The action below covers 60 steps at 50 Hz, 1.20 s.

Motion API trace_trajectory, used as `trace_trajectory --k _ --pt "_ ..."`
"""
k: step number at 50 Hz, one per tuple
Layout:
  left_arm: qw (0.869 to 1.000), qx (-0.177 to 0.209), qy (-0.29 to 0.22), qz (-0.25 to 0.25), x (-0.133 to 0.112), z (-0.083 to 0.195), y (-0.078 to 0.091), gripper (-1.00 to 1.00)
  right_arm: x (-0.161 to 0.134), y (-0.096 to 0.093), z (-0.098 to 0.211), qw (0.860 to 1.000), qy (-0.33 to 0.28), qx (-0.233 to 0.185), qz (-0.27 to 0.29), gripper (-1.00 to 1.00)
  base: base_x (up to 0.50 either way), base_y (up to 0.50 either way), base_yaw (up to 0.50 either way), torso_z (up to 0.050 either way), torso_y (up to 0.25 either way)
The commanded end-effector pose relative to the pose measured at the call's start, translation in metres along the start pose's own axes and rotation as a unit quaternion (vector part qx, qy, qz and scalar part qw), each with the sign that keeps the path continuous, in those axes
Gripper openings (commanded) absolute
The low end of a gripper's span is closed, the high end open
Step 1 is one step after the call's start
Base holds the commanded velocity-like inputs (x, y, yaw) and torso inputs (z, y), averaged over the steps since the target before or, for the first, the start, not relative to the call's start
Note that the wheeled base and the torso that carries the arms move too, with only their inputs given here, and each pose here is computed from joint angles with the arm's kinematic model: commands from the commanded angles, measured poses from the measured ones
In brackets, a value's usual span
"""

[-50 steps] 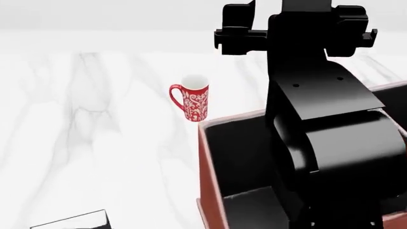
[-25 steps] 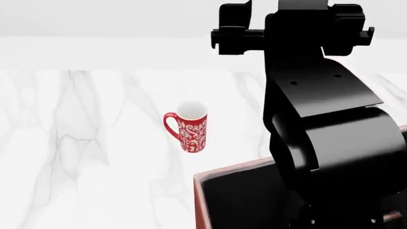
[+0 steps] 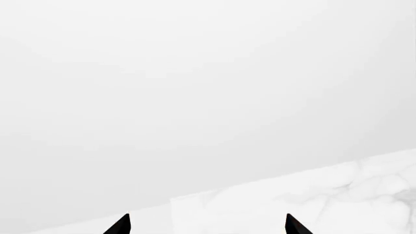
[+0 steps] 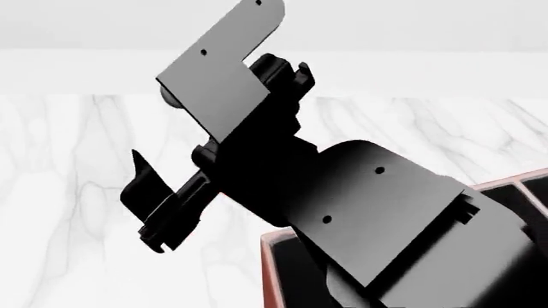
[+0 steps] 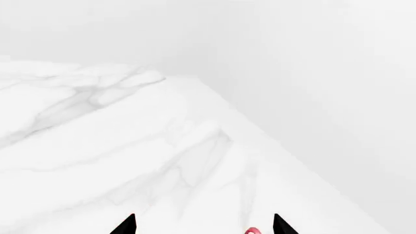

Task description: Pick up the book and place it in the right compartment of the caddy.

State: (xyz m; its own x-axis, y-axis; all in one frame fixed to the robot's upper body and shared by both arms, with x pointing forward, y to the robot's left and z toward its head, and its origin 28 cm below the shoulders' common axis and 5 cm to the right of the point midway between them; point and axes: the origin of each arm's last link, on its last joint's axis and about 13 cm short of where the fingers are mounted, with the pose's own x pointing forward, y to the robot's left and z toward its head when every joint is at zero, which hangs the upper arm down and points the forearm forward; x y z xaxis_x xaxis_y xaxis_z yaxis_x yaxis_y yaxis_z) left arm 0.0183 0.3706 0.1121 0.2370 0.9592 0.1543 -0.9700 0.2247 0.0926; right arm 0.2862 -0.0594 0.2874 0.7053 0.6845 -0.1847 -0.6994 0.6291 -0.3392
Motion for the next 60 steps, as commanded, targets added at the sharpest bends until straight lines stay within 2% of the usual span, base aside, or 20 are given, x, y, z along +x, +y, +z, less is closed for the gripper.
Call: trace_trajectory --k 1,14,22,27,42,52,60 --pt "1.0 0.0 0.001 -0.003 0.0 -0.001 -0.001 1.0 -0.01 0.026 -0.009 0.985 0.032 -0.062 0.16 1.0 0.0 0.0 0.0 0.0 0.0" --pt "1.0 0.001 0.001 -0.003 0.0 -0.001 -0.001 1.0 -0.01 0.027 -0.01 0.983 0.037 -0.067 0.165 1.0 0.0 0.0 0.0 0.0 0.0" --pt "1.0 0.002 0.003 -0.003 0.0 -0.003 -0.001 1.0 -0.01 0.031 -0.016 0.979 0.06 -0.074 0.179 1.0 0.0 0.0 0.0 0.0 0.0" --pt "1.0 0.002 0.003 -0.004 0.0 -0.003 -0.002 1.0 -0.017 0.04 -0.017 0.968 0.056 -0.095 0.225 1.0 0.0 0.0 0.0 0.0 0.0" --pt "1.0 0.003 0.004 -0.006 0.0 -0.003 -0.003 1.0 -0.013 0.056 -0.005 0.966 0.026 -0.083 0.242 1.0 0.0 0.0 0.0 0.0 0.0" --pt "1.0 0.004 0.004 -0.007 -0.001 -0.004 -0.003 1.0 -0.009 0.077 -0.013 0.958 0.029 -0.087 0.274 1.0 0.0 0.0 0.0 0.0 0.0" --pt "1.0 0.004 0.004 -0.006 0.0 -0.003 -0.002 1.0 -0.006 0.081 -0.018 0.955 0.035 -0.085 0.282 1.0 0.0 0.0 0.0 0.0 0.0"
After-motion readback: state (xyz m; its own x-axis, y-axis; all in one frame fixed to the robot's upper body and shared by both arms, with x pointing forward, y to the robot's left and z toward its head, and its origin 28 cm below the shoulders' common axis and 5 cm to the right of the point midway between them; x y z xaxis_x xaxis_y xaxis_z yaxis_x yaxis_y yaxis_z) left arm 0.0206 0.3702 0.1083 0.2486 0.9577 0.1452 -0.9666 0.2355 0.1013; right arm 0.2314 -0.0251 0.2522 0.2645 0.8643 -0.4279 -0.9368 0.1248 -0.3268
